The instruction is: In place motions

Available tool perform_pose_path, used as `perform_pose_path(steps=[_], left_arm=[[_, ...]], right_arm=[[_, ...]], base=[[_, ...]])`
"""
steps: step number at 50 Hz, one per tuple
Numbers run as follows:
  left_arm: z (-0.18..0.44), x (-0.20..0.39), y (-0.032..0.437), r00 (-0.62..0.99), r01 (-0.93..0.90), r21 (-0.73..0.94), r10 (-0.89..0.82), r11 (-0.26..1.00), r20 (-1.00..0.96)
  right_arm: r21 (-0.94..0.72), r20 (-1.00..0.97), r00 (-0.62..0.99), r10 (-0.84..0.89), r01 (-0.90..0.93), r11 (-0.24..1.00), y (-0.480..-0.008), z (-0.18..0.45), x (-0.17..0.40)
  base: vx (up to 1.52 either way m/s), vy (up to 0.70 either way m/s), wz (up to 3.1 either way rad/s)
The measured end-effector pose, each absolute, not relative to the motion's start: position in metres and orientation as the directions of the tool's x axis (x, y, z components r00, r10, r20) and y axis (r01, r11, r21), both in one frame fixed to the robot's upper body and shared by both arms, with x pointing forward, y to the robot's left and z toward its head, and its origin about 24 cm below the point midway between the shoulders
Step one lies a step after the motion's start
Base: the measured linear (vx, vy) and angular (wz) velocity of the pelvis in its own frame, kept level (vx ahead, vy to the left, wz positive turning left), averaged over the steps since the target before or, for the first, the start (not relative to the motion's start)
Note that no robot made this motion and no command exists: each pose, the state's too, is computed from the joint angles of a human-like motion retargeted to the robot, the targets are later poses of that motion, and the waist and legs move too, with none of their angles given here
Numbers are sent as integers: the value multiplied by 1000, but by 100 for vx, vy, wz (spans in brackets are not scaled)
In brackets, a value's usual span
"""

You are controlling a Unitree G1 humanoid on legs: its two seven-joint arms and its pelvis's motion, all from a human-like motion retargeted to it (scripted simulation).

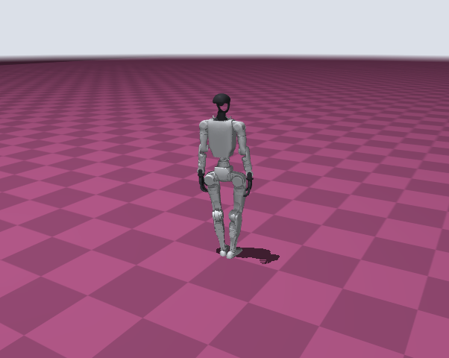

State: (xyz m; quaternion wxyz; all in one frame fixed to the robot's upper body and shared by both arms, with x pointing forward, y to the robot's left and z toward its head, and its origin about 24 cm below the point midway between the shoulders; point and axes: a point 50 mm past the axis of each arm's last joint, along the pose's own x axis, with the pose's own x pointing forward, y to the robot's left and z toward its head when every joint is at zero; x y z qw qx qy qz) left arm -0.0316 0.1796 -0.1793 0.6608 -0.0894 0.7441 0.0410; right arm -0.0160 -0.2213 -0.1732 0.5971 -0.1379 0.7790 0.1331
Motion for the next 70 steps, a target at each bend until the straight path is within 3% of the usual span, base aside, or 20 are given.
perform_pose_path(steps=[23, 47, 70], left_arm=[[-172, -79, 175, -256, -272, -10, -83, 962, -963], [-180, -18, 187, -54, -199, -35, -46, 979, -997], [-177, -45, 178, -171, -208, -50, -87, 977, -981]], right_arm=[[48, -999, -43, 30, -520, 853, -192, -175, 59], [10, -951, -275, -145, -493, 870, -225, -169, 12], [29, -991, -126, -41, -515, 857, -202, -176, 40]], base=[[-15, 15, -44], [-7, 16, -45], [11, -20, 57]])
